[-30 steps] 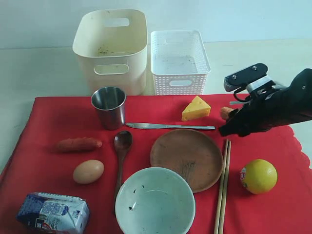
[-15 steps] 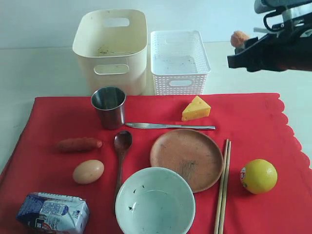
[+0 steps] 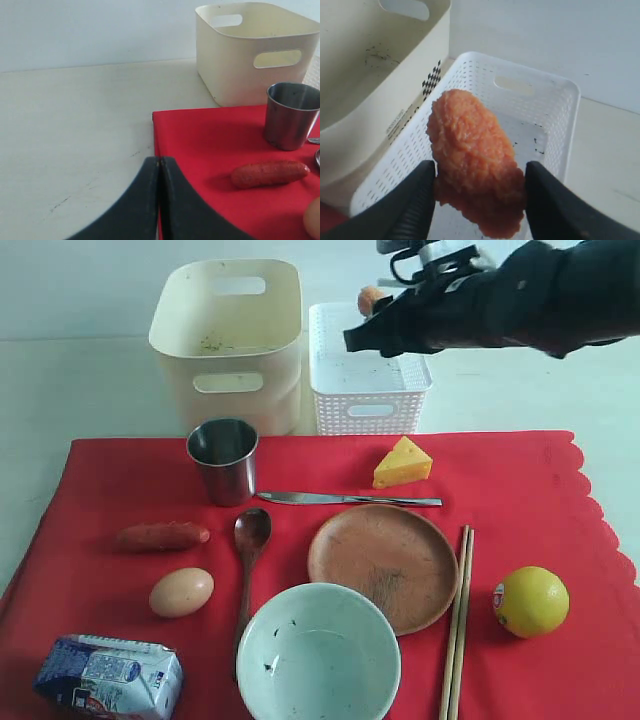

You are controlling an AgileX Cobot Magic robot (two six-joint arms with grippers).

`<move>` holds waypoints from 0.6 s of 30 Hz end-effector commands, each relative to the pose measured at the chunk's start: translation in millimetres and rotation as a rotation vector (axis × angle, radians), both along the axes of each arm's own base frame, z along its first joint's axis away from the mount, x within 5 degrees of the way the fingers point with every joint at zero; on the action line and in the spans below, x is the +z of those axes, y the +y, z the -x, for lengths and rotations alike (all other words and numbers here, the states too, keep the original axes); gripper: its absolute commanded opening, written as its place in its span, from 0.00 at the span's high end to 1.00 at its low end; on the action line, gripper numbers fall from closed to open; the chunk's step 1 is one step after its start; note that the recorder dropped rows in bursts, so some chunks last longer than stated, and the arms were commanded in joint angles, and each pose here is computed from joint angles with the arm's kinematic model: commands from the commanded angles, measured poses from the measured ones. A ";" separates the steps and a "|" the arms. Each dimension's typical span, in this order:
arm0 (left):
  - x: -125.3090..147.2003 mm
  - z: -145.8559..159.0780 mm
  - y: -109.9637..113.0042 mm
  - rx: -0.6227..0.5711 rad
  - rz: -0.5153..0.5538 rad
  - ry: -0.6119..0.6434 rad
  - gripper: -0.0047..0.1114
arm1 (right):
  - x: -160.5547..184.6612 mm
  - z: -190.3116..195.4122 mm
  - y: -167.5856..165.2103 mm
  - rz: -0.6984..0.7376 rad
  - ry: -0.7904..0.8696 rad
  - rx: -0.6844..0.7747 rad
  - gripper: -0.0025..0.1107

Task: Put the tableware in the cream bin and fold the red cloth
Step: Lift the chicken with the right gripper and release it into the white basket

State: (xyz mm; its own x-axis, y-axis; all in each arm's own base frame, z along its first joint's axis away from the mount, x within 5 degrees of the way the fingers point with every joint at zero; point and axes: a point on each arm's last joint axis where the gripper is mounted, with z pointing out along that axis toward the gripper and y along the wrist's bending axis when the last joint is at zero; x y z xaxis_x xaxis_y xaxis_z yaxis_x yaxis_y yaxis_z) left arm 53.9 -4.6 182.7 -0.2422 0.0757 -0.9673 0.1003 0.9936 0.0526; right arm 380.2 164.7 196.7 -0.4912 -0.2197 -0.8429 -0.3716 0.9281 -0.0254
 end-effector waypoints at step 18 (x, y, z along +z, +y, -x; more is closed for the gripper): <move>1.2 0.2 0.0 0.002 0.007 -0.014 0.94 | -69.5 -51.4 21.4 0.063 0.032 0.010 0.32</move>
